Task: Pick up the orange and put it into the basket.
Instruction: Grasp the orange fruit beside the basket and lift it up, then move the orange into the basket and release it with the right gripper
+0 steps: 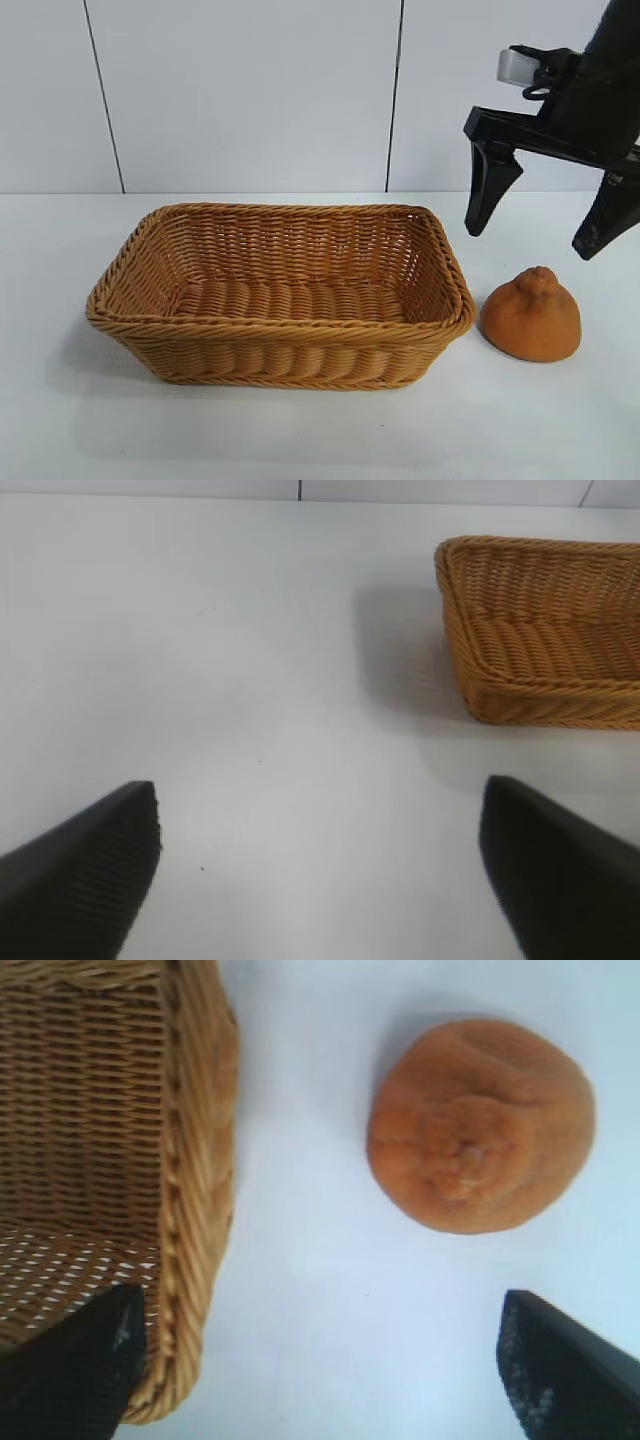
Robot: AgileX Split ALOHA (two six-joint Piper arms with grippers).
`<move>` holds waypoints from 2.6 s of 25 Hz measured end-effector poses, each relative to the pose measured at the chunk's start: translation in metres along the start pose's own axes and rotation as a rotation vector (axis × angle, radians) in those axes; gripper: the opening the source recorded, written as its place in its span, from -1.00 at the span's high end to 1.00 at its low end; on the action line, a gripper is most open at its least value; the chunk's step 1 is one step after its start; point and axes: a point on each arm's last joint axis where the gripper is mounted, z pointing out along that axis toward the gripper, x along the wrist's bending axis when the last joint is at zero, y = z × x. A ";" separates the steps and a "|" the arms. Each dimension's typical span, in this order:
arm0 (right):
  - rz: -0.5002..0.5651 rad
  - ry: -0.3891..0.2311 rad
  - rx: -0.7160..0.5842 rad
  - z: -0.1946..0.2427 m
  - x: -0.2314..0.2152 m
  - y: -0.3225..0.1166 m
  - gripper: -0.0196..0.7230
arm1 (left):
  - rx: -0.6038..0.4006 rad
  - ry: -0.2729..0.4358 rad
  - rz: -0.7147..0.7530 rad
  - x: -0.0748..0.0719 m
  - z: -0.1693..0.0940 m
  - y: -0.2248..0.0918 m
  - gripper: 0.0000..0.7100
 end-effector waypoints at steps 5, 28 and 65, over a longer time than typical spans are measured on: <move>0.085 -0.010 -0.038 -0.002 -0.024 0.006 -0.81 | 0.000 0.000 0.000 0.000 0.000 0.000 -0.74; 0.203 -0.003 0.046 0.095 -0.052 0.023 -0.24 | 0.000 0.000 0.000 0.000 0.000 0.000 -0.74; -0.242 0.222 -0.262 -0.018 0.137 0.018 0.83 | 0.000 0.000 0.000 0.000 0.000 0.000 -0.74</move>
